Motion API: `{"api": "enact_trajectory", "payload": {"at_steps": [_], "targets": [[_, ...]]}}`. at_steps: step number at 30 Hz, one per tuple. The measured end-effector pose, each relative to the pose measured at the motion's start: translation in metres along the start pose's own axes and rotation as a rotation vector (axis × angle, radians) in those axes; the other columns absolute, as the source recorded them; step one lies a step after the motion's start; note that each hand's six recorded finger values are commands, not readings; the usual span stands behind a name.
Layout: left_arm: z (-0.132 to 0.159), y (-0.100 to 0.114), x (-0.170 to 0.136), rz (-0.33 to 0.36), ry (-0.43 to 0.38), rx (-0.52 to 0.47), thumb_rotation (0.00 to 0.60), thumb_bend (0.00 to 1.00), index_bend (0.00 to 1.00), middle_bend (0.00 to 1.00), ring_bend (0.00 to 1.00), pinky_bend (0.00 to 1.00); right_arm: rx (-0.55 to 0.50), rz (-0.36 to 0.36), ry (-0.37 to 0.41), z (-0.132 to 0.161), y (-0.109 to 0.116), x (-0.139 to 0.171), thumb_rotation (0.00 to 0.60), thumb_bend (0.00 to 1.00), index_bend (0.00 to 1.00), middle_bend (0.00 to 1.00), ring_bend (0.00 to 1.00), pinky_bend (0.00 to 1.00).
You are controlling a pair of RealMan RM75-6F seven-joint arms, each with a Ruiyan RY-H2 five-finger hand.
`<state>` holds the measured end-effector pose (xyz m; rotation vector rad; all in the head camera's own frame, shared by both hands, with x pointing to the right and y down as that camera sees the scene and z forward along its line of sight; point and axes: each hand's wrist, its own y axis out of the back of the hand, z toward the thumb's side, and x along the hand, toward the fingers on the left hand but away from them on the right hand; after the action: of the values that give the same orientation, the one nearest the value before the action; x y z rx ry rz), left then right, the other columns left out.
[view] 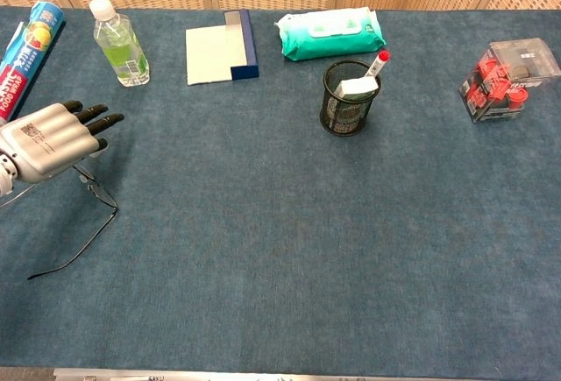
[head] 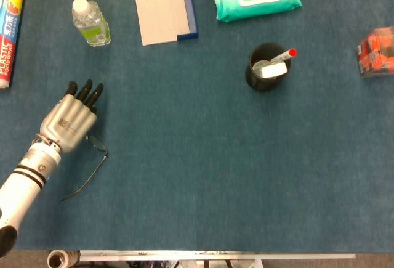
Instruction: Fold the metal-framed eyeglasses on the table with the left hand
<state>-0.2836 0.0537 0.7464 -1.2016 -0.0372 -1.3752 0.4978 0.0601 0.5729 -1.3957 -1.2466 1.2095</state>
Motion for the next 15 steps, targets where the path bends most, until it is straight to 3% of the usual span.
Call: {"api": "enact_trajectory", "payload": {"at_steps": [15], "targets": [[-0.010, -0.015, -0.012, -0.050, 0.050, 0.009, 0.600, 0.84, 0.44, 0.00, 0.00, 0.17, 0.000, 0.001, 0.003, 0.001, 0.000, 0.000, 0.600, 0.54, 0.59, 0.52, 0.36, 0.36]]}}
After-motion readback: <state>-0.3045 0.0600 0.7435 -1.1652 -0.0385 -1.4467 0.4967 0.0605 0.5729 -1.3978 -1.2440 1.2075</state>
